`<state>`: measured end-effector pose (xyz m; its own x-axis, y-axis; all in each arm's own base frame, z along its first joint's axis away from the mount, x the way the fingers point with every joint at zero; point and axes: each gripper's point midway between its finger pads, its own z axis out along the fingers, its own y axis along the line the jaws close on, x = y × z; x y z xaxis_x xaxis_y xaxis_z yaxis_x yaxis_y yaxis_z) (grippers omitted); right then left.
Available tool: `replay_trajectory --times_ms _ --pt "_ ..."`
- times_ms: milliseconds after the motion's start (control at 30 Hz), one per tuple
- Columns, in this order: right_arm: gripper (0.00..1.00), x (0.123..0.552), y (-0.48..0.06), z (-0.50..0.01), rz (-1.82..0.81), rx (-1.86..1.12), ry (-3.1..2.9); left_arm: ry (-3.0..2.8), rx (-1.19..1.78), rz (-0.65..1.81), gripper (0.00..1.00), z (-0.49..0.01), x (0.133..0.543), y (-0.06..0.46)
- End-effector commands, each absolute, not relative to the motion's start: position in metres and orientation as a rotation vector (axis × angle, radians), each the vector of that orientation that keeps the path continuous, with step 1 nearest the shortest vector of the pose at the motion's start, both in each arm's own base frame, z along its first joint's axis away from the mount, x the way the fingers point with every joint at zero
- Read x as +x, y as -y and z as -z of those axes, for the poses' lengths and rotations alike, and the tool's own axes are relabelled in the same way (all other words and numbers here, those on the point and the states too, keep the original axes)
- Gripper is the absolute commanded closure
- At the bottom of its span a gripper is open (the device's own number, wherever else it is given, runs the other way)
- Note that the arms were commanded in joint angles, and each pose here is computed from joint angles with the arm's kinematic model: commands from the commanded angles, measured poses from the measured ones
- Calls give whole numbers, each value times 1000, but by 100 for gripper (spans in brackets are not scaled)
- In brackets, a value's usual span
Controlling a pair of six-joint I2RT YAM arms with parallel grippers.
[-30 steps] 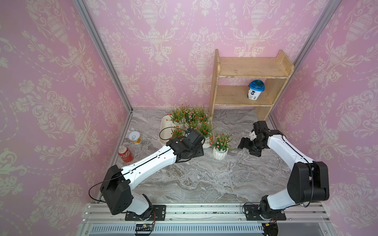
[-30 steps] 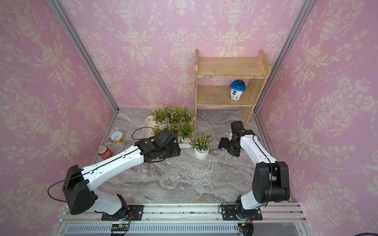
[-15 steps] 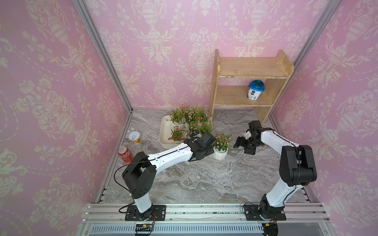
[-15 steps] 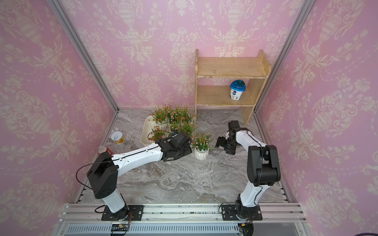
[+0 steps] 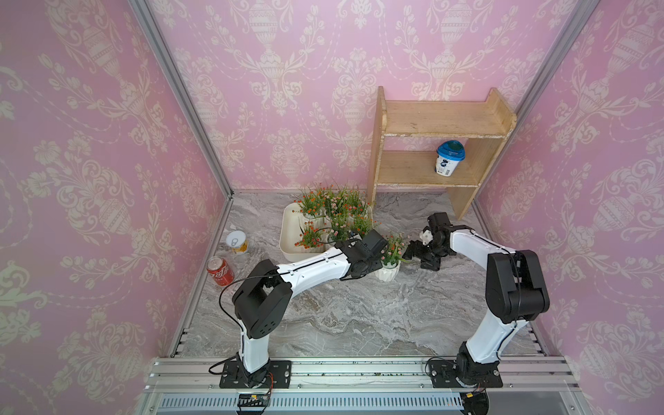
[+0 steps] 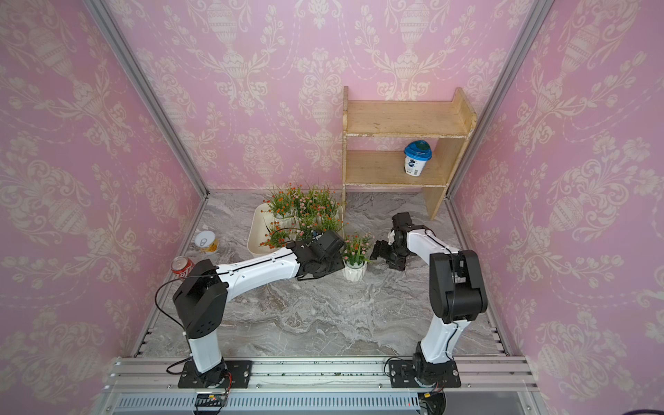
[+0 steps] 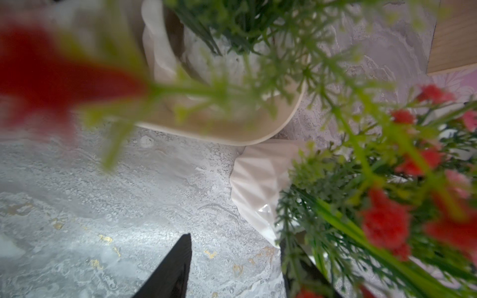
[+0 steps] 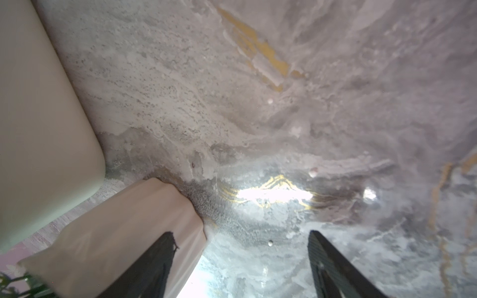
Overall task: Put the potted gypsophila into the storage box
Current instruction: Pick up the baby's breath potted plant from the center of the board.
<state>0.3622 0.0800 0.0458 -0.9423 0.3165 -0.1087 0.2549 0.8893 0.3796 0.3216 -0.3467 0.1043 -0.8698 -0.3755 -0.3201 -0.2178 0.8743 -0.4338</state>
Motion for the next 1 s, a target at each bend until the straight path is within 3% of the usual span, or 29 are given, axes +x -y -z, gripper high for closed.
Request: replay_trajectory --times_ms 0,600,700,967 --pt "17 367 -87 -50 -572 430 -2878 -2672 -438 543 43 -98 319 354" --pt "17 365 -93 -51 -583 401 -2878 -2713 -382 555 45 -85 322 375" --pt "17 363 -93 -50 -583 407 -2879 -2723 -372 551 53 -81 322 377" --pt "17 362 -93 -50 -574 404 -2883 -2749 -346 518 55 -72 322 377"
